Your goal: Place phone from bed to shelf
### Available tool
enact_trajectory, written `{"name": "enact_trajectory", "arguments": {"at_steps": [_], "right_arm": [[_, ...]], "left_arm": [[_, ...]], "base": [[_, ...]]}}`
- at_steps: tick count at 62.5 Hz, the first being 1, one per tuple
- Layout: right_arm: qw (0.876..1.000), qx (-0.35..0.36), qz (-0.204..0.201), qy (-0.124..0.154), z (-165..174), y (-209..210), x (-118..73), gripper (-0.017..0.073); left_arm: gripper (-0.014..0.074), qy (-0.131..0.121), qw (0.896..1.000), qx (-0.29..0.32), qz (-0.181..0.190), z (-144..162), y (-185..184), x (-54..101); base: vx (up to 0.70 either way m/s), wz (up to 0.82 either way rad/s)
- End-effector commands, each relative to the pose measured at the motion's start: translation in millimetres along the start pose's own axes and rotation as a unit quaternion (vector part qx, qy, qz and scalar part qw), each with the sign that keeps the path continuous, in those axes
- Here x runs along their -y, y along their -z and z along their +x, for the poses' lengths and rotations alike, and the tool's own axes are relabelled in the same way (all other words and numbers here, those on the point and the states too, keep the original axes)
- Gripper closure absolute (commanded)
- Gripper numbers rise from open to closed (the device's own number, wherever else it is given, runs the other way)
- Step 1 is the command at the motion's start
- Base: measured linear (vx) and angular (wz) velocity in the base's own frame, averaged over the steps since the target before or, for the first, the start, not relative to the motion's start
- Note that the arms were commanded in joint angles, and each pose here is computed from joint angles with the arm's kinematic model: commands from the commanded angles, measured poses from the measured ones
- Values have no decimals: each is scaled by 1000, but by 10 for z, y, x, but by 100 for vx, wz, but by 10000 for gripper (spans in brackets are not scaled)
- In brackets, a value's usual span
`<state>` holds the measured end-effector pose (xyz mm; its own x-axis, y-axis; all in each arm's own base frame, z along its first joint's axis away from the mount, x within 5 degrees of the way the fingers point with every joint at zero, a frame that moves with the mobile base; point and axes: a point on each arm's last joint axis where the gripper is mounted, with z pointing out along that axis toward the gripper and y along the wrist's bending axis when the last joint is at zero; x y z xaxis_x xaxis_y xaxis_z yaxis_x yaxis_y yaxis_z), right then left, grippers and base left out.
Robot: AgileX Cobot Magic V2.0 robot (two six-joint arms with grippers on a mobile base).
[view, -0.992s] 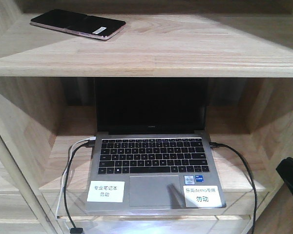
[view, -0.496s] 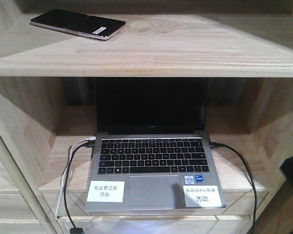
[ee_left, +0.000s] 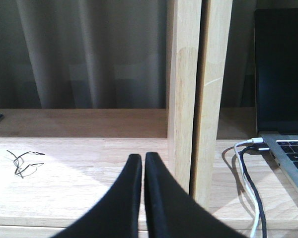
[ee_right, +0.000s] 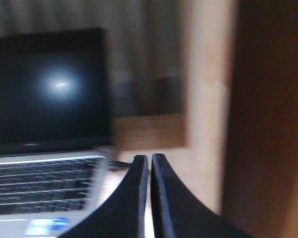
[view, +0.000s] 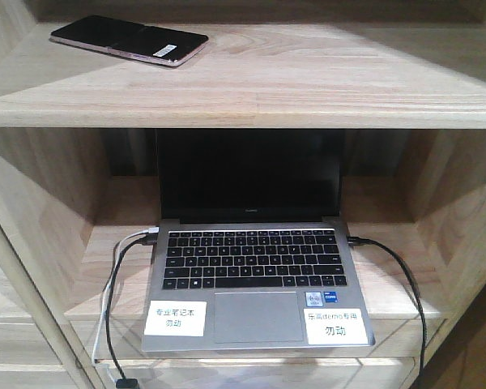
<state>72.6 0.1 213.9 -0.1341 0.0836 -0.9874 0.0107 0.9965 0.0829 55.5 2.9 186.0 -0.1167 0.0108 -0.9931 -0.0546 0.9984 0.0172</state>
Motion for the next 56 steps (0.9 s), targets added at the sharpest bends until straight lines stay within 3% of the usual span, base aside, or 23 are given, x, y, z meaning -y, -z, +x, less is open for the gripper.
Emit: {"name": "enact_trajectory", "arguments": {"at_steps": [1, 18, 33, 56], "right_arm": [[998, 61, 14, 19, -94, 55, 17, 564], [995, 95, 15, 29, 163, 145, 37, 564], [994, 96, 16, 59, 155, 146, 34, 564], [994, 96, 16, 57, 155, 146, 34, 564]], "left_arm": [[592, 5, 999, 37, 0, -47, 2, -1], [592, 5, 999, 37, 0, -47, 2, -1], [592, 5, 999, 35, 0, -43, 2, -1], [592, 5, 999, 35, 0, -43, 2, -1]], "base": [[0, 0], [0, 0], [0, 0], [0, 0]]}}
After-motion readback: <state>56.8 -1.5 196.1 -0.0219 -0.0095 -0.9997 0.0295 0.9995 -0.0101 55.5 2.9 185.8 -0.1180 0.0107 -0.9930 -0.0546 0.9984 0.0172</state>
